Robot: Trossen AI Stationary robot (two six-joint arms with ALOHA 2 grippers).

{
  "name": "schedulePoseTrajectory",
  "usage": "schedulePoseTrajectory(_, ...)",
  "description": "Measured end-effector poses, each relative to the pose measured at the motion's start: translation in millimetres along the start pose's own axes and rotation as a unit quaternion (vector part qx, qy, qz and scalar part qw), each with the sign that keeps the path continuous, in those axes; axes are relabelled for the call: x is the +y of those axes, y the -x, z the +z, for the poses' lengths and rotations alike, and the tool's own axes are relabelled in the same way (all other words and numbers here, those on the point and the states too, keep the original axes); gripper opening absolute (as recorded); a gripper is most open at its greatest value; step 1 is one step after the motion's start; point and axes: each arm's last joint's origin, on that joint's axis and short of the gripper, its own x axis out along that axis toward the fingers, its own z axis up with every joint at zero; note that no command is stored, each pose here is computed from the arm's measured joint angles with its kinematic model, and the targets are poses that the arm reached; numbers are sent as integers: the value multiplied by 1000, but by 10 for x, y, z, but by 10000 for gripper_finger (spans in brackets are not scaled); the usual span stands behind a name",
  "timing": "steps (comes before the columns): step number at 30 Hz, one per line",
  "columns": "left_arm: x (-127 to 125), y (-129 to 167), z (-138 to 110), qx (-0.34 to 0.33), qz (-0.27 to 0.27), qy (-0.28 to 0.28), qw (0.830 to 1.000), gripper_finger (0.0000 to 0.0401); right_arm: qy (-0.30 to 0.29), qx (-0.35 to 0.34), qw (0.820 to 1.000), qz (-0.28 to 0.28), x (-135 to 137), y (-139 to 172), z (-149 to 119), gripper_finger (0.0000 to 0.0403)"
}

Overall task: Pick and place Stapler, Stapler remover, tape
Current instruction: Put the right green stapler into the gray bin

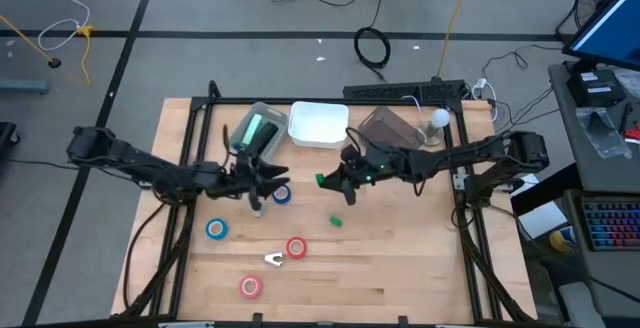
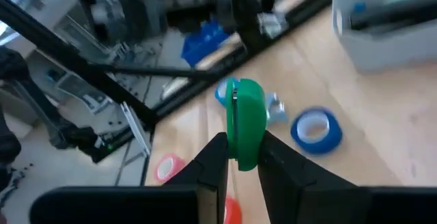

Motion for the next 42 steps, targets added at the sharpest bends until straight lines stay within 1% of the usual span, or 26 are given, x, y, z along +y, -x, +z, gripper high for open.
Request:
schedulePoseTrajectory(2, -49, -121, 1, 4, 3, -24, 1000, 207, 9, -7, 1000, 14, -1, 9, 36, 55)
schedulePoseTrajectory(7, -160, -407, 25, 6, 7, -78, 997, 207, 20, 2, 1000, 22, -10, 10, 35, 55)
schedulePoseTrajectory(10, -158, -529, 8, 26, 4, -87, 996, 207, 21, 0, 999, 24, -5, 11, 38, 55)
schedulePoseTrajectory(15, -112, -655, -57, 59, 1, -77, 995, 207, 27, -5, 999, 45, 23, 12, 59, 55)
schedulePoseTrajectory(19, -93, -702, -67, 59, 6, -65, 996, 207, 25, -1, 999, 43, 22, 10, 47, 55)
schedulePoseTrajectory(23, -59, -715, -81, 62, 11, -53, 997, 207, 26, 2, 998, 53, 29, 11, 50, 55)
schedulePoseTrajectory(27, -43, -727, -63, 73, -18, -23, 997, 207, 26, 3, 998, 54, 31, 11, 49, 55)
schedulePoseTrajectory(33, -16, -737, -47, 78, -26, -10, 997, 207, 26, 3, 998, 54, 31, 11, 49, 55)
schedulePoseTrajectory(37, 4, -743, -34, 78, -25, 12, 997, 207, 26, 3, 998, 54, 31, 11, 49, 55)
schedulePoseTrajectory(42, 7, -755, -6, 77, -38, 17, 996, 207, 26, 2, 998, 54, 30, 11, 49, 55)
